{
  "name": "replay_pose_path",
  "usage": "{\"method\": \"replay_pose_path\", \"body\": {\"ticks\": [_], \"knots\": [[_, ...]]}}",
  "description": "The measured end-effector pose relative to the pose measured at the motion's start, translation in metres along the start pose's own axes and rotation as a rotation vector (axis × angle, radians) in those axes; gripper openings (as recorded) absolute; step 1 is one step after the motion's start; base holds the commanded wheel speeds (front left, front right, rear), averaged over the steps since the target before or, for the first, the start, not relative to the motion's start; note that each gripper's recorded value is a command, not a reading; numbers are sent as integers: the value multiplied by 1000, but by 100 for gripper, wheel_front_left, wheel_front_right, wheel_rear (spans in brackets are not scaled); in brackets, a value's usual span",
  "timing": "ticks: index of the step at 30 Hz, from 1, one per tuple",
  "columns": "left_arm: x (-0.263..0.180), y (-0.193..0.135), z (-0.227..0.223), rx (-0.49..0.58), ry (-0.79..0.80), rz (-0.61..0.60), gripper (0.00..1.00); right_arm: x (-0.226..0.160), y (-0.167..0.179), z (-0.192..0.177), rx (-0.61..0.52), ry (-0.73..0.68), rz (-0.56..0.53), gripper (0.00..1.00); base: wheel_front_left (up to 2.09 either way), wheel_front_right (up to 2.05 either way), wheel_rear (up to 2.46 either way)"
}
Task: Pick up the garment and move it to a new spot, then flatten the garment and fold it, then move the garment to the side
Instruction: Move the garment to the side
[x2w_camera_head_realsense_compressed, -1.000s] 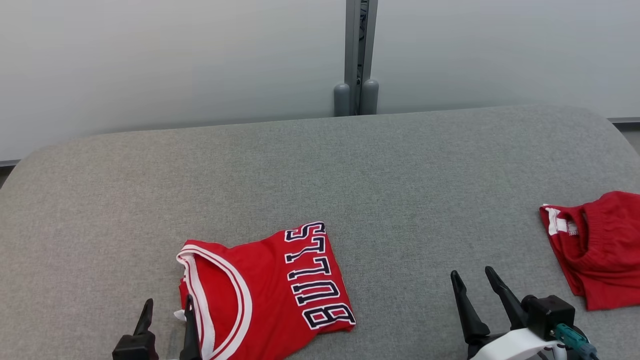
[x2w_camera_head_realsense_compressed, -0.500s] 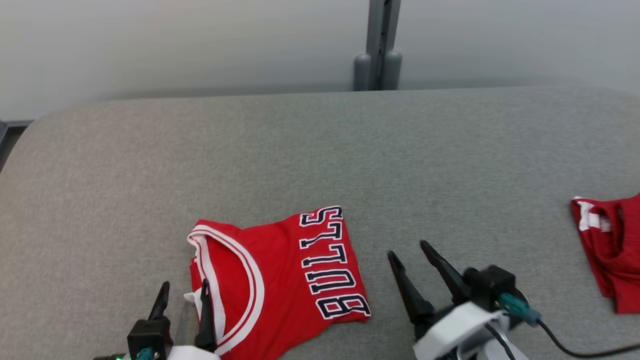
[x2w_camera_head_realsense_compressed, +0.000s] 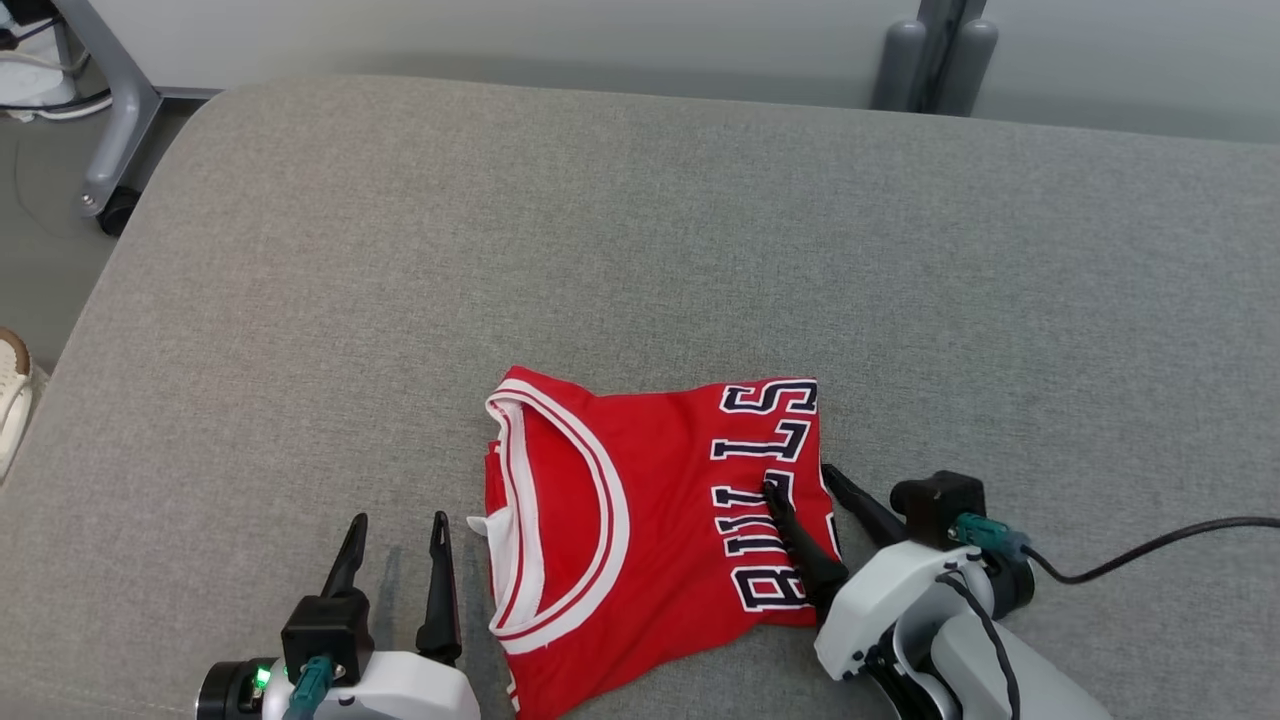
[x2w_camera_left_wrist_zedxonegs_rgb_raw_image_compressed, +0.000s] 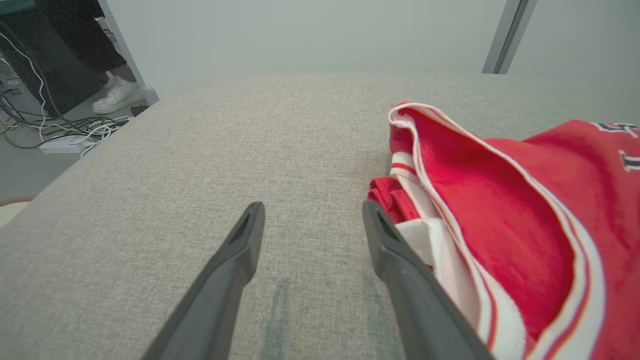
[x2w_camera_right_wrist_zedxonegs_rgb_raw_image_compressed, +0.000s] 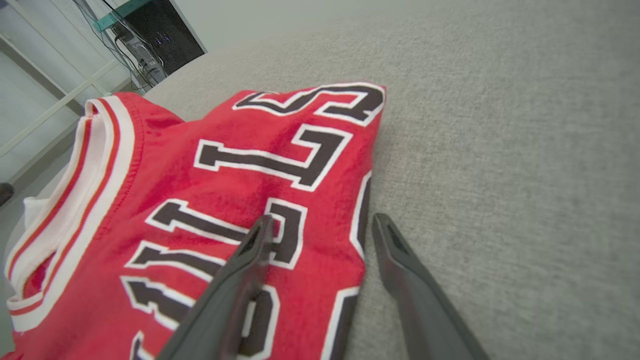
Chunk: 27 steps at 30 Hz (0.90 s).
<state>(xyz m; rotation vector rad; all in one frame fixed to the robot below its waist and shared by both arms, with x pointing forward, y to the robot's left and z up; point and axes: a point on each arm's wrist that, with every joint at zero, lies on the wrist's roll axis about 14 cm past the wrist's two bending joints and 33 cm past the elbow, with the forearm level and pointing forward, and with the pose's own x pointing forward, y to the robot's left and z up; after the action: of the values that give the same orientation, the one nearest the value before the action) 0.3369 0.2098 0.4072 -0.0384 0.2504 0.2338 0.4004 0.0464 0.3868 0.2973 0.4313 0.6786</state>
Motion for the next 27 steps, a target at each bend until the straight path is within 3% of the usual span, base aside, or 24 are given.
{"method": "replay_pose_path", "body": {"ticks": [1,2,3,4,9,13,21,27], "knots": [[0,1,-1,0,3,6,100,3,1,-2,-2,12,7,79,0,0,0],[0,3,-2,0,6,11,100,5,2,-3,-3,18,15,37,0,0,0],[1,4,-2,1,8,15,100,7,3,-2,-6,16,20,28,0,0,0],[2,3,-2,1,6,13,100,7,2,-1,-3,16,18,0,0,0,0],[9,-11,2,11,-7,-34,100,-2,-14,18,31,-47,-46,0,0,0,0],[17,-38,5,24,-17,-125,100,-29,-48,36,72,-127,-166,0,0,0,0],[34,-110,15,49,-50,-339,100,-96,-94,34,111,-197,-371,0,0,0,0],[33,-184,18,65,-61,-548,100,-164,-126,29,140,-264,-563,0,0,0,0]]}}
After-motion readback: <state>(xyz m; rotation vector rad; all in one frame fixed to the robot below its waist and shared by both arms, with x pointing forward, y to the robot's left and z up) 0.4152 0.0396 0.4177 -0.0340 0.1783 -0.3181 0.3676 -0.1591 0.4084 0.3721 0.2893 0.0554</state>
